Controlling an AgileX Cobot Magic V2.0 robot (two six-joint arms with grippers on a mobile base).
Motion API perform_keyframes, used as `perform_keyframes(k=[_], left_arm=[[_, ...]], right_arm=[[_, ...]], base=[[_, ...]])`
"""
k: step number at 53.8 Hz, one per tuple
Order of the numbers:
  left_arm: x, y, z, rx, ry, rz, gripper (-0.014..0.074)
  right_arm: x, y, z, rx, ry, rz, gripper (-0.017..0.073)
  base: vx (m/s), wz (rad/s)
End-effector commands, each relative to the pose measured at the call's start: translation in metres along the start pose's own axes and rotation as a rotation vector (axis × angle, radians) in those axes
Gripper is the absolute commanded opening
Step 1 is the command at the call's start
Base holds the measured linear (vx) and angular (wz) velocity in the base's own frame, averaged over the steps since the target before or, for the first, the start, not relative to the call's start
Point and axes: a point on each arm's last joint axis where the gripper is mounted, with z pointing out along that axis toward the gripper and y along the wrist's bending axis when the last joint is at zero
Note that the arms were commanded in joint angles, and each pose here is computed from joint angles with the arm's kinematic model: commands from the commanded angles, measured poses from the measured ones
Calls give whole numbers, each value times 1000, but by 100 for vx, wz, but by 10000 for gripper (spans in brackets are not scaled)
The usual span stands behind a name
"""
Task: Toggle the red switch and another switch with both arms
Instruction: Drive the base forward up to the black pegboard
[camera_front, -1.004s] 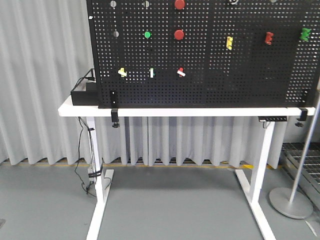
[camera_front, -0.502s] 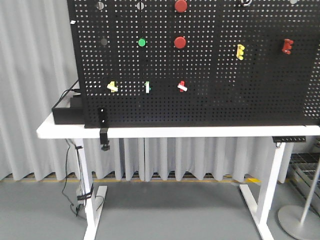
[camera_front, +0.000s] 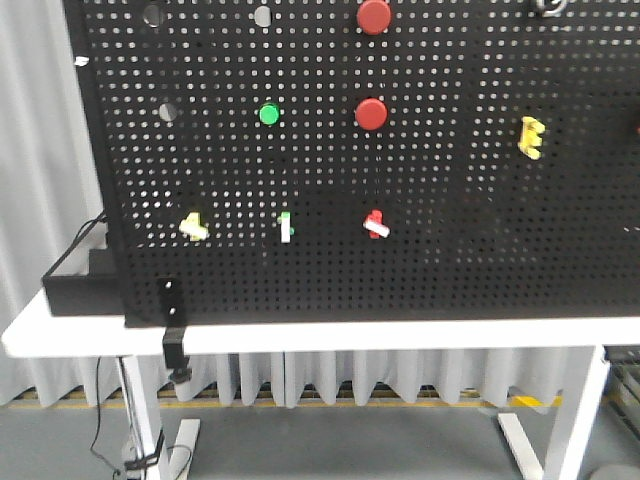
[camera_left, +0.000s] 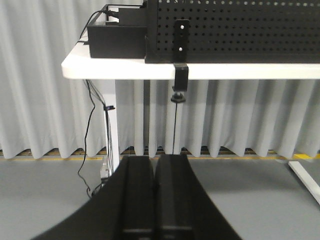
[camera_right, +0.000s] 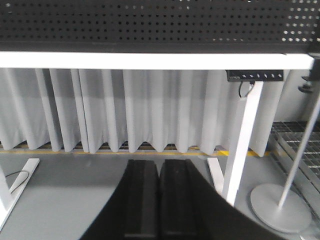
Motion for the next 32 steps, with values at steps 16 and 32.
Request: perform_keyframes(k=[16, 32], left_arm=[[-1, 1, 1, -7, -68, -8, 3], [-1, 1, 1, -7, -68, -8, 3]], right_arm=[[-6, 0, -1, 4, -91, -14, -5], [-6, 0, -1, 4, -91, -14, -5]], base=[[32, 1], [25, 0]])
